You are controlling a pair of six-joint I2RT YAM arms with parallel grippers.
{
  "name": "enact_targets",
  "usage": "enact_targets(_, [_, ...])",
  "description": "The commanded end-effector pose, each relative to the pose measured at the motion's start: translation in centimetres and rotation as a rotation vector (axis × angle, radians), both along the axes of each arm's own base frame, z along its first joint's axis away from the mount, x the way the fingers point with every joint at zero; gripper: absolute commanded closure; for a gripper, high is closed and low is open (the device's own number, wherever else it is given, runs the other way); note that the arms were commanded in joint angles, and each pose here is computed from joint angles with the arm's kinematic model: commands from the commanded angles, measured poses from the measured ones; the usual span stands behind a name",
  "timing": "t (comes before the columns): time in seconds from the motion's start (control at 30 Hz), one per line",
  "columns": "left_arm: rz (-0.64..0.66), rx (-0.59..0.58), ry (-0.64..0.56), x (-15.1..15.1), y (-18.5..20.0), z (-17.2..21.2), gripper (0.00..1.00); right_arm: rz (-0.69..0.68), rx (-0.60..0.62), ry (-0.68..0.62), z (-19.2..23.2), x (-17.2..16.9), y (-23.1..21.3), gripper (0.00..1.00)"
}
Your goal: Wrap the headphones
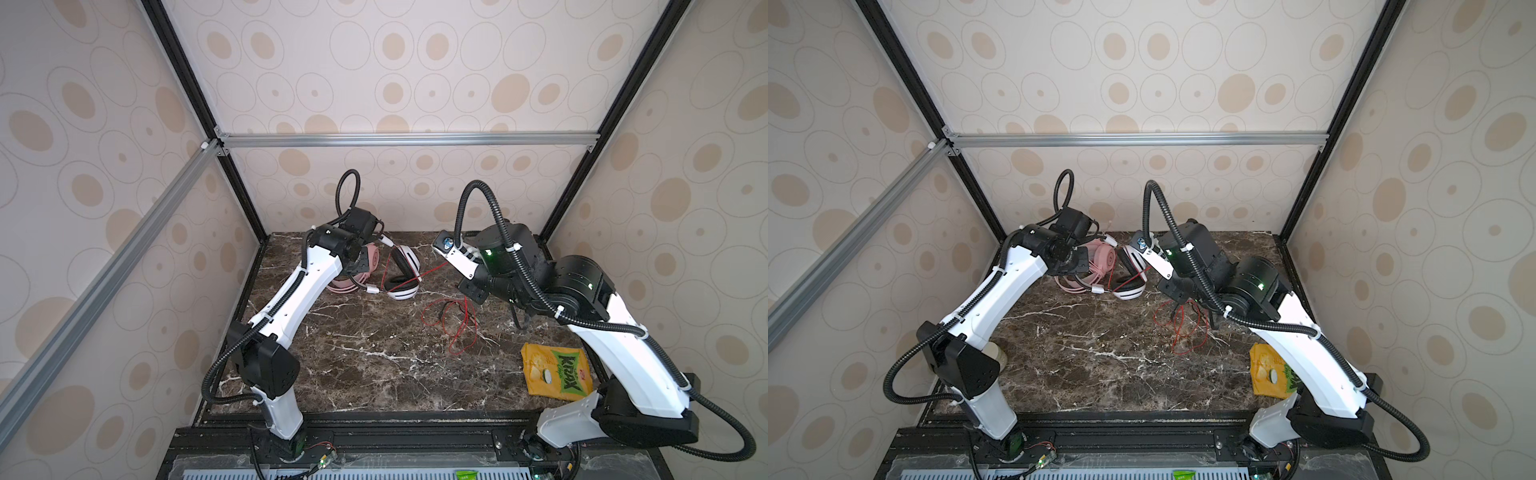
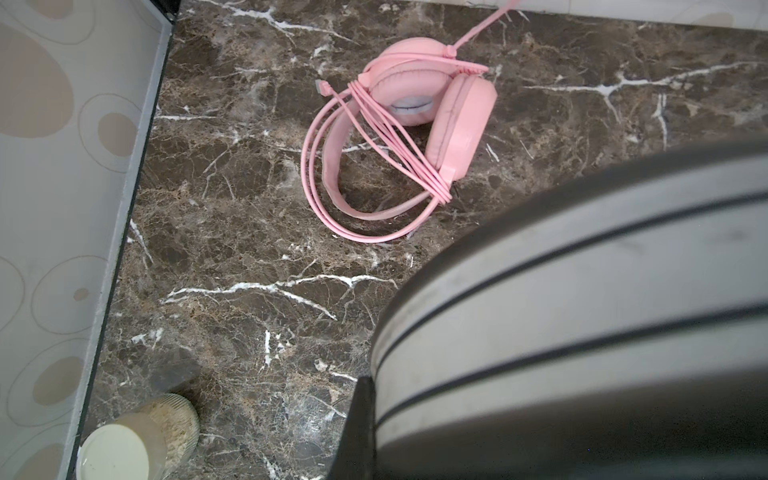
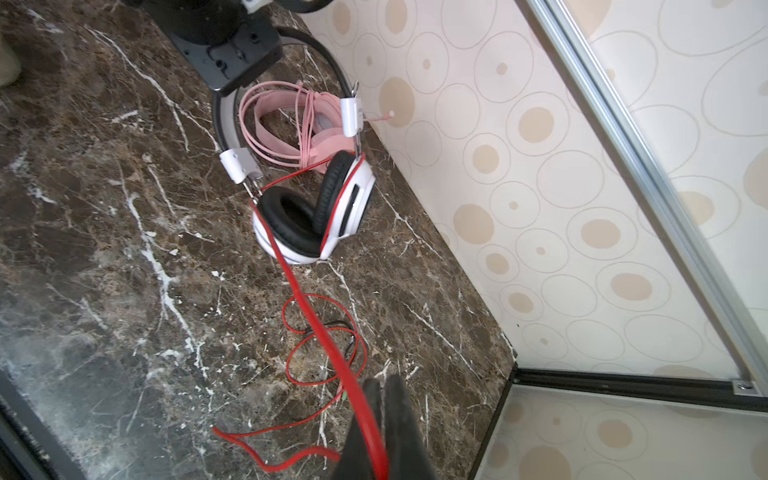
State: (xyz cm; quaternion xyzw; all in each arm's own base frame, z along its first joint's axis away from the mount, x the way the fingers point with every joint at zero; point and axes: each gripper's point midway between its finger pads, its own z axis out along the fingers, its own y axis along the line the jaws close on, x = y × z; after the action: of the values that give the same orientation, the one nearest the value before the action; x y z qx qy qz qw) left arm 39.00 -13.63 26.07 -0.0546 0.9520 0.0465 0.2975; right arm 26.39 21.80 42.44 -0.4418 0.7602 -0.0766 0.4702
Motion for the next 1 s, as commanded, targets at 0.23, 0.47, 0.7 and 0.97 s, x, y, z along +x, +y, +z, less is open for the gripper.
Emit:
enact_targets(0.23, [-0.288,-0.141,-0.204,-2.3,-4.5,5.0,1.00,-0.036,0.108,0.055,-0.6,3.9,-0.7,1.00])
enact_targets(0.47, [-0.384,-0.186,-0.194,-4.8,-7.1,4.2,1.00,-0.066,0.210,0.157,-2.3,7.7,-1.0,1.00])
enact_targets(0.7, [-0.435,-0.235,-0.193,-6.1,-8.6,3.8,1.00,-0.095,0.285,0.218,-3.2,10.4,-0.7,1.00])
enact_targets(0.97, [-0.443,-0.236,-0.179,-6.4,-9.0,3.3,1.00,-0.235,0.396,0.327,-5.4,13.8,-3.1,1.00])
